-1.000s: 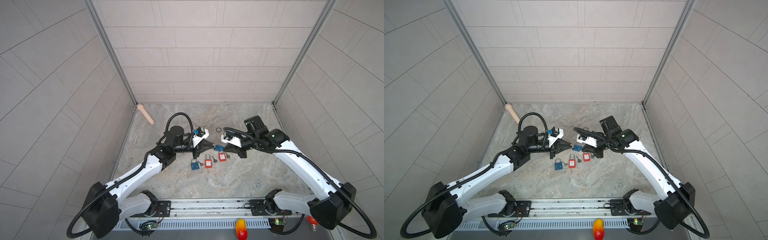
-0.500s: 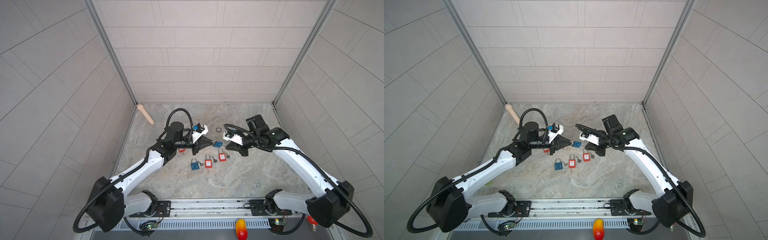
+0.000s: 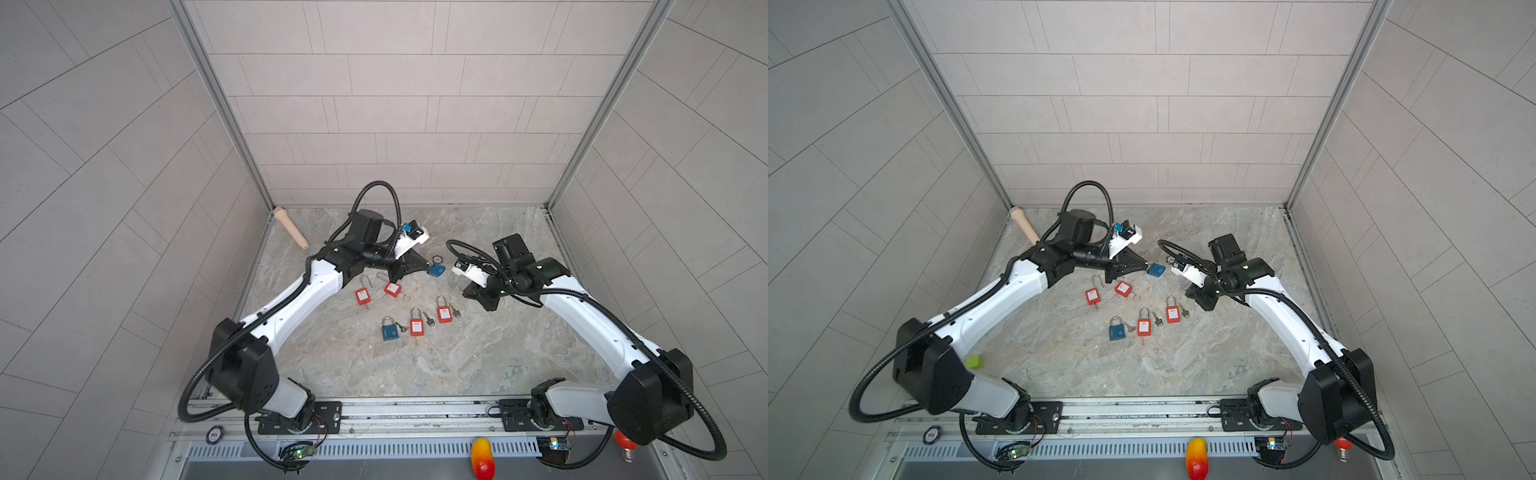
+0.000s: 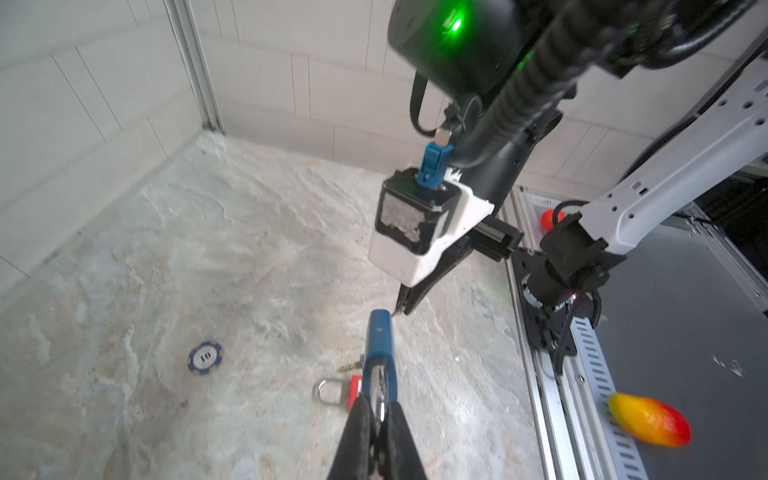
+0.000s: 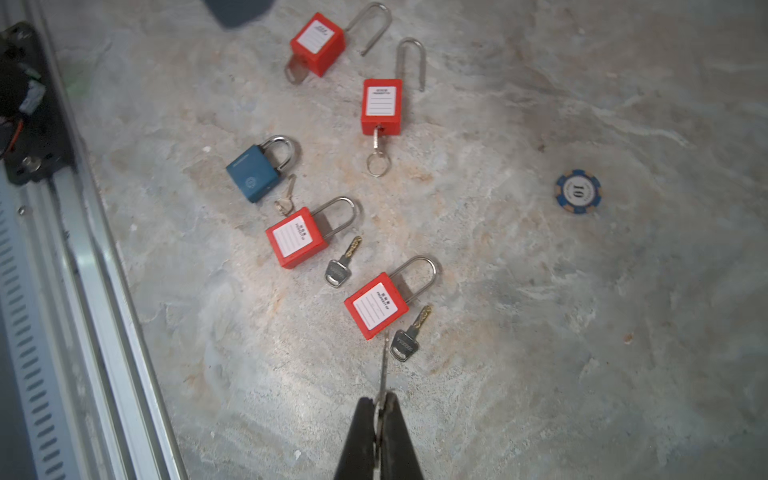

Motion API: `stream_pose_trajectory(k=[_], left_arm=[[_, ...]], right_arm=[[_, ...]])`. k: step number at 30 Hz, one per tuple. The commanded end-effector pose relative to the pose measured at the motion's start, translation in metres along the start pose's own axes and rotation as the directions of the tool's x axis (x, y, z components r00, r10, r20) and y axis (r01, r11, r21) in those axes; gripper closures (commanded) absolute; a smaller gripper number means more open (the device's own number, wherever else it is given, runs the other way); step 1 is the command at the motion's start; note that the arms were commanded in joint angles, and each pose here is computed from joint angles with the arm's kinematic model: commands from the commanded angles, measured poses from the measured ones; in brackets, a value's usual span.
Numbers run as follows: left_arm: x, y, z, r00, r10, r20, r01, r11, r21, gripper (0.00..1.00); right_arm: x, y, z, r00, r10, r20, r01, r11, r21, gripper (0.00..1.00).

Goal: Lock with the key

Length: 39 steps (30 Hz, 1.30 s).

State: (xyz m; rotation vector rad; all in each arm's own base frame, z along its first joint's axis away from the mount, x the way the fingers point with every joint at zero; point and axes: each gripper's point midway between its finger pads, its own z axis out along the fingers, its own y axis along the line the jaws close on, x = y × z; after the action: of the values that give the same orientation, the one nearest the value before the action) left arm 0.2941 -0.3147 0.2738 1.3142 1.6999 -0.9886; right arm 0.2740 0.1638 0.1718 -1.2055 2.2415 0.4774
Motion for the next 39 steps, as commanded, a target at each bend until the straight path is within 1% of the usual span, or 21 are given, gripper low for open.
stream_pose_trajectory(k=[1,3,5,7,9,10,13,17,21,27,32,37,39], left_arm=[[0.050,-0.004,0.005,0.958,-0.091,-0.272,0.114,0.991,0.068,1.00],[0.059,0.004,0.012,0.931,-0.124,-0.344,0.161,0.984,0.081,1.00],[0.070,0.012,0.022,0.900,-0.142,-0.411,0.201,0.974,0.103,1.00],[0.081,0.020,0.033,0.871,-0.151,-0.467,0.238,0.962,0.134,1.00],[0.095,0.030,0.045,0.839,-0.173,-0.516,0.283,0.949,0.142,1.00],[0.098,0.036,0.051,0.830,-0.176,-0.529,0.293,0.945,0.145,1.00],[0.107,0.052,0.070,0.811,-0.196,-0.551,0.320,0.937,0.139,1.00],[0.115,0.064,0.091,0.798,-0.211,-0.565,0.336,0.934,0.126,1.00],[0.126,0.073,0.108,0.789,-0.226,-0.572,0.349,0.930,0.114,1.00],[0.145,0.080,0.119,0.758,-0.248,-0.604,0.371,0.925,0.086,1.00],[0.150,0.084,0.125,0.754,-0.250,-0.608,0.364,0.929,0.069,0.97],[0.154,0.086,0.131,0.746,-0.258,-0.614,0.367,0.929,0.055,0.92],[0.158,0.086,0.132,0.738,-0.263,-0.621,0.372,0.927,0.050,0.91]], right_arm=[[-0.011,-0.035,0.006,0.983,0.173,0.062,-0.181,0.973,0.145,1.00],[-0.013,-0.047,0.012,0.966,0.245,0.087,-0.257,0.948,0.186,1.00],[-0.010,-0.056,0.019,0.953,0.291,0.083,-0.302,0.928,0.219,1.00],[-0.002,-0.069,0.026,0.933,0.354,0.060,-0.355,0.888,0.292,1.00],[0.004,-0.077,0.032,0.911,0.408,0.057,-0.404,0.856,0.324,1.00],[0.006,-0.078,0.038,0.901,0.430,0.063,-0.426,0.845,0.322,1.00],[0.008,-0.076,0.056,0.894,0.444,0.063,-0.440,0.842,0.312,1.00],[0.016,-0.076,0.082,0.872,0.488,0.026,-0.472,0.828,0.301,1.00],[0.025,-0.084,0.102,0.839,0.544,-0.005,-0.513,0.795,0.325,1.00],[0.033,-0.091,0.132,0.813,0.578,-0.064,-0.530,0.782,0.327,1.00],[0.035,-0.099,0.141,0.801,0.595,-0.063,-0.539,0.763,0.357,1.00],[0.033,-0.100,0.145,0.802,0.594,-0.064,-0.536,0.762,0.363,1.00],[0.035,-0.099,0.146,0.795,0.603,-0.071,-0.541,0.757,0.367,1.00]])
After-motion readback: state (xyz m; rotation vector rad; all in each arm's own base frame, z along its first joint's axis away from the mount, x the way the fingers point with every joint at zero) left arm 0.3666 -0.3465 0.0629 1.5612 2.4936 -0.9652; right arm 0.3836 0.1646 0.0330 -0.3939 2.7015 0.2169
